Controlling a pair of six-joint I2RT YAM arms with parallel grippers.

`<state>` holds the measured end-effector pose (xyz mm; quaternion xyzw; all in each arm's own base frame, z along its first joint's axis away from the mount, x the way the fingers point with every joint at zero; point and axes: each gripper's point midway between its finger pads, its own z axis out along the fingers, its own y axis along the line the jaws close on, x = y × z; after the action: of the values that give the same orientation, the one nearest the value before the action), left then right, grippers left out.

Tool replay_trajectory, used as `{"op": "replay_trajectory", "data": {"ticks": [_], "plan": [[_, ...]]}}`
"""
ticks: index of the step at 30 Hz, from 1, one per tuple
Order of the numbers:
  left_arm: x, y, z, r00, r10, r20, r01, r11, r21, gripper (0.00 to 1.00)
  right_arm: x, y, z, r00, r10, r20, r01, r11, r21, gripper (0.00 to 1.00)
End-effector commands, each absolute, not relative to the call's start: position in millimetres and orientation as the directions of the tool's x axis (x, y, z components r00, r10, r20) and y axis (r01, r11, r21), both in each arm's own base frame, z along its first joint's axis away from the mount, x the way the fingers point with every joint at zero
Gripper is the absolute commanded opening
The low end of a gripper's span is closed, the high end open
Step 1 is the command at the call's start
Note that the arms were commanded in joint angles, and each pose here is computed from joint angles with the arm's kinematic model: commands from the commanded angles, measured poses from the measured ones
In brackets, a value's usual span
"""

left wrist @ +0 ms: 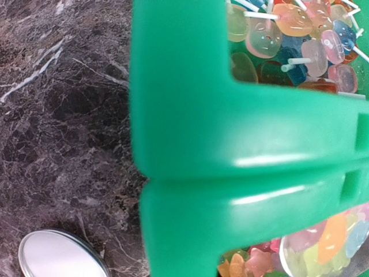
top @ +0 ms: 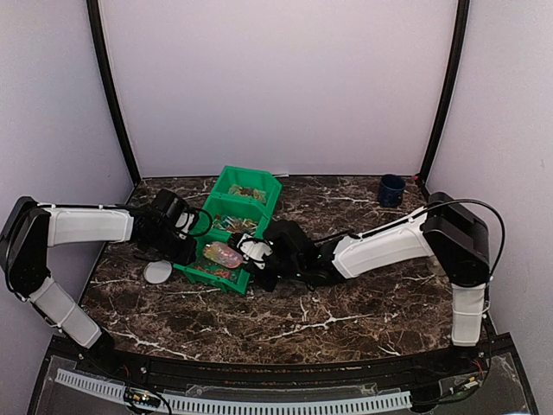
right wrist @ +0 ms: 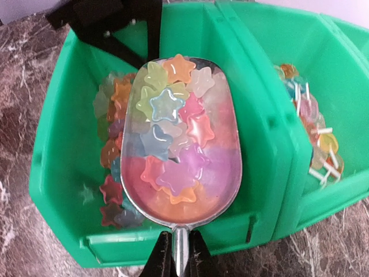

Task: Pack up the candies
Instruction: Scoop the fake candies from the storage box, then place the fake candies in the packing bottle.

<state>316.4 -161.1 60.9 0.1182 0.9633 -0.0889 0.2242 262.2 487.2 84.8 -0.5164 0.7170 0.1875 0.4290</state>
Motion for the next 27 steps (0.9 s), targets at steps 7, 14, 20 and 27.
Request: {"op": "replay_trajectory", "data": {"ticks": [7,14,20,27], "plan": [[367.7,-187.4,163.0,-0.694,0.014,-0.720,0.297,0.916,-0.269,0.00,258.7,442.7,74.6,-0.146,-0.562,-0.814,-0.873,0.460,-0.161,0.00],[368.2,-184.4,162.6,-0.696,0.007,-0.718,0.287,0.919,-0.269,0.00,260.1,432.5,91.5,-0.112,-0.520,-0.847,-0.852,0.488,-0.188,0.00],[368.9,-181.3,162.3,-0.697,0.003,-0.717,0.274,0.925,-0.264,0.00,256.7,423.6,94.6,-0.106,-0.515,-0.851,-0.851,0.489,-0.189,0.00],[368.4,-181.6,158.8,-0.706,0.004,-0.708,0.272,0.925,-0.265,0.00,252.1,407.6,133.9,-0.075,-0.429,-0.900,-0.829,0.529,-0.183,0.00]]}}
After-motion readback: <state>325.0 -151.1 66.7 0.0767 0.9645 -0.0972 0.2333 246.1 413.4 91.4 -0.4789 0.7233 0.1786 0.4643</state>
